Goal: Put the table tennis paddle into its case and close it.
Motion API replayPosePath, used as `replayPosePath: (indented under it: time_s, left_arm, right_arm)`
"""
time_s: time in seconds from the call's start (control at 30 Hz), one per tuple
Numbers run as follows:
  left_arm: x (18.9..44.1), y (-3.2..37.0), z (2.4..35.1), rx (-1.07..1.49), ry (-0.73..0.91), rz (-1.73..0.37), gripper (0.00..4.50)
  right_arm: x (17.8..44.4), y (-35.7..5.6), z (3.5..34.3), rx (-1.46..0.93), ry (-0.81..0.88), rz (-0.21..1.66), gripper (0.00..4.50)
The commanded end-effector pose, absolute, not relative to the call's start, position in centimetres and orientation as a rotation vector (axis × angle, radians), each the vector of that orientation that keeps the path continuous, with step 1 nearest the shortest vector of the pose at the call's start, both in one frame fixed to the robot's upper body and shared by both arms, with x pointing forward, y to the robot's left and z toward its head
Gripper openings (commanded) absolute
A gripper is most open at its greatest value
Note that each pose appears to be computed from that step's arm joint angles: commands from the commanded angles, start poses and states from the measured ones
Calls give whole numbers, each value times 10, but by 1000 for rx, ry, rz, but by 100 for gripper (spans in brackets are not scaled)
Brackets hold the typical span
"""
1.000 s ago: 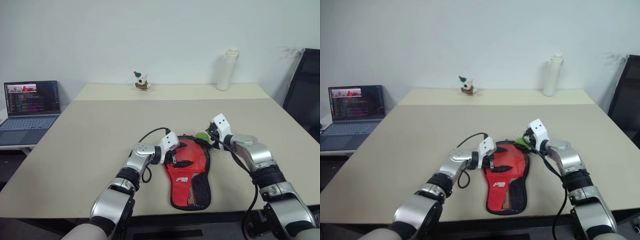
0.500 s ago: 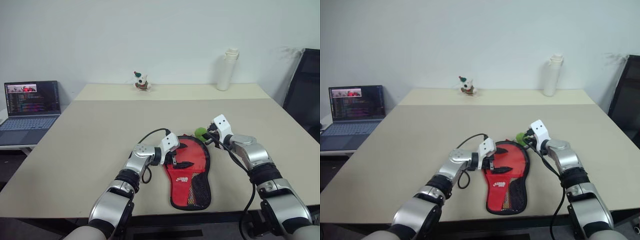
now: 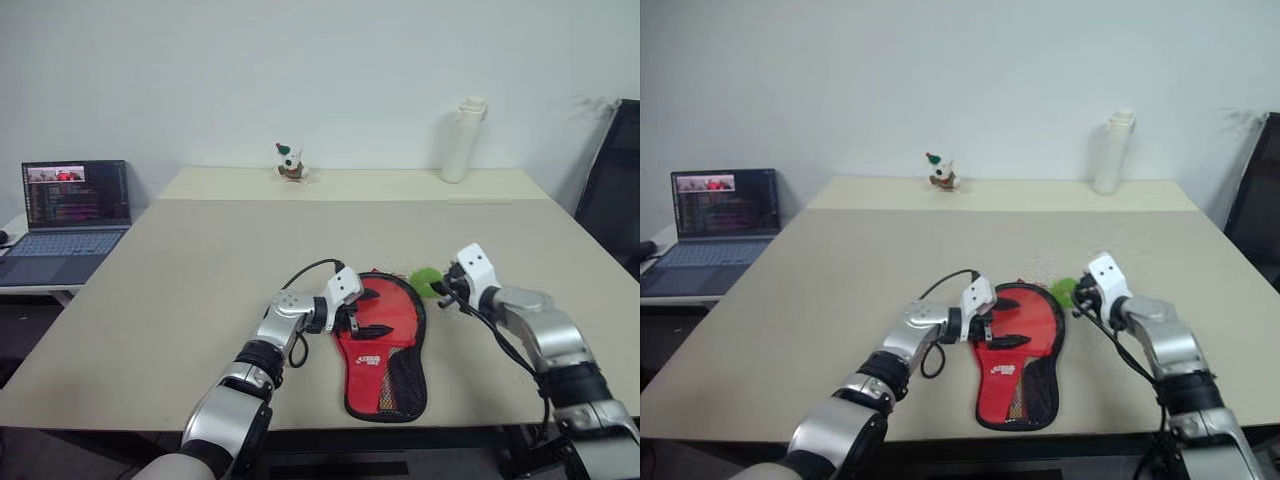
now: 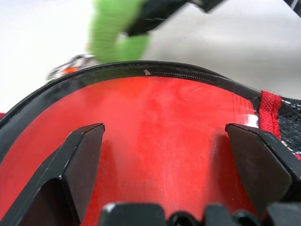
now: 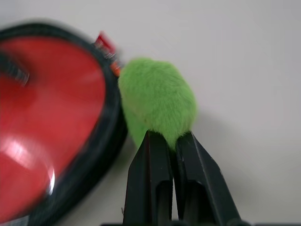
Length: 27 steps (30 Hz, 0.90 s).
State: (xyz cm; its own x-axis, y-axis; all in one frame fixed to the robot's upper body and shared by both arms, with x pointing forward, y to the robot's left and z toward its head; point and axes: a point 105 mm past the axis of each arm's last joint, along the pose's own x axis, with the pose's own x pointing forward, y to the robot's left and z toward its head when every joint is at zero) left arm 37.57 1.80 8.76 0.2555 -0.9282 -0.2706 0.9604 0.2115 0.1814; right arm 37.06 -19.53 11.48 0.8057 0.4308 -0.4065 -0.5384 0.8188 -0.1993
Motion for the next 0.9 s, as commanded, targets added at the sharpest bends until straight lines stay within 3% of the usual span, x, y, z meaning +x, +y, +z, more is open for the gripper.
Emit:
replayPosePath:
  time_s: [0.03,0.47,0.9]
  left_arm:
    - [371,20,67,328,199,-1317,450]
    - [372,1,73,320,188,-1332,450]
    - [372,-8,74,324,180,-1329,450]
  right_arm:
    - [352,-207,133,-332,335,532,1]
    - [226,-174,114,-375,557,914,1]
    - [135,-145,100,-333,747,1230,1]
